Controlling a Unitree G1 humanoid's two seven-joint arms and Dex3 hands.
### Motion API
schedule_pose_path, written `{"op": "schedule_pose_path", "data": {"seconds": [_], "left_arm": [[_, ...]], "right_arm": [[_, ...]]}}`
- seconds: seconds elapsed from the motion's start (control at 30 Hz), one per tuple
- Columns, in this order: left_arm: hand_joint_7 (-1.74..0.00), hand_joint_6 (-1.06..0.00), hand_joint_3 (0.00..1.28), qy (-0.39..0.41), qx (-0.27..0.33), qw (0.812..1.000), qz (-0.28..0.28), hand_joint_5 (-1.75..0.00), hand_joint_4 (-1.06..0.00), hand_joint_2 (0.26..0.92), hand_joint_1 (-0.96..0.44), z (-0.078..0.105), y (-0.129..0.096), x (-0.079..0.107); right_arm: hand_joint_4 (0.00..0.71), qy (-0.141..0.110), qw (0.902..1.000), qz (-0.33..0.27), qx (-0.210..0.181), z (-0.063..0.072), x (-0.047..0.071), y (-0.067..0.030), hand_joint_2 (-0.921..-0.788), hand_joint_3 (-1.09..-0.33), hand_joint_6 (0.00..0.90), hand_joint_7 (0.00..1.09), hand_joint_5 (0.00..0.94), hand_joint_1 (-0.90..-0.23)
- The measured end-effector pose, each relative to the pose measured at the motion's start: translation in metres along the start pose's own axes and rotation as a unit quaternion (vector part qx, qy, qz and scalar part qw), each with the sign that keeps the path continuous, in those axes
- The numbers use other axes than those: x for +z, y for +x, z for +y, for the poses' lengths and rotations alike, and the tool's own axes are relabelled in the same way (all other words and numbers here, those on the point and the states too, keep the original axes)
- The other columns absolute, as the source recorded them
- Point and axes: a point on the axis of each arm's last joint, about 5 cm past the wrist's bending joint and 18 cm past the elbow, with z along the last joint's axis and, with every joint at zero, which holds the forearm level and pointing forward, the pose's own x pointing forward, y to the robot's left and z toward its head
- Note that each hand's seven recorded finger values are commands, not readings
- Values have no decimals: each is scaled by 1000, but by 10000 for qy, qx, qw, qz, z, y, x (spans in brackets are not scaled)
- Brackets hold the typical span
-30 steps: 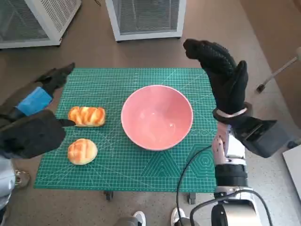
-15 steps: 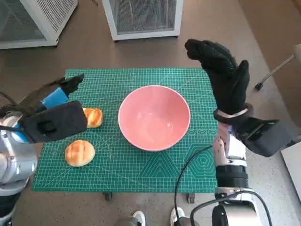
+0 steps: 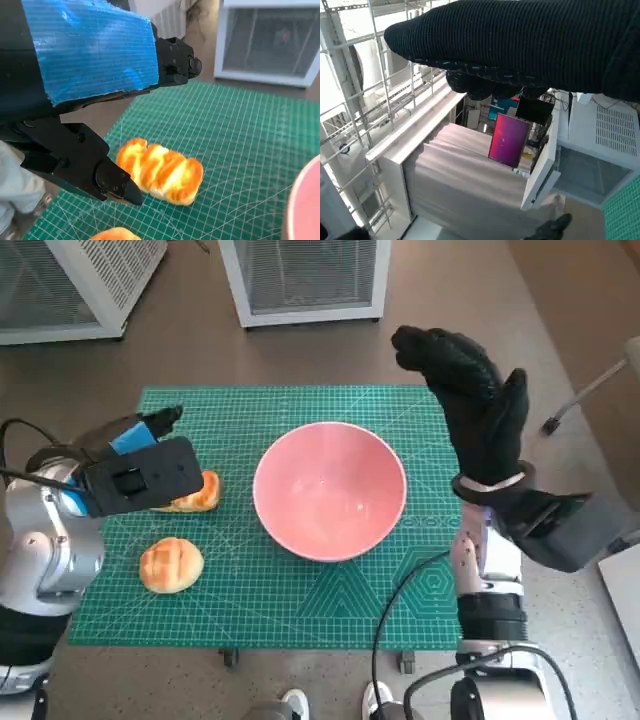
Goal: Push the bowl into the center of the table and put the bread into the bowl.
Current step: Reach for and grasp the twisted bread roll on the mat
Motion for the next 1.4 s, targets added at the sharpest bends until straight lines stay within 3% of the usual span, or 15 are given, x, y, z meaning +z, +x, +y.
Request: {"op": "schedule_pose_path", "data": {"seconds": [1.1,1.4], "left_arm": [[-23,-258,15,517,-802,9934,636,-6,-107,722,-18,-369,582,-49],[-43,-357,23,746,-650,9927,684,-27,-227,743,7,-478,683,-81]], "right_arm": [[193,-9,10000,10,1,-20,20,-11,-921,-696,96,329,3,-642],[193,-69,10000,-20,20,-36,46,-23,-921,-698,90,339,2,-642]]}}
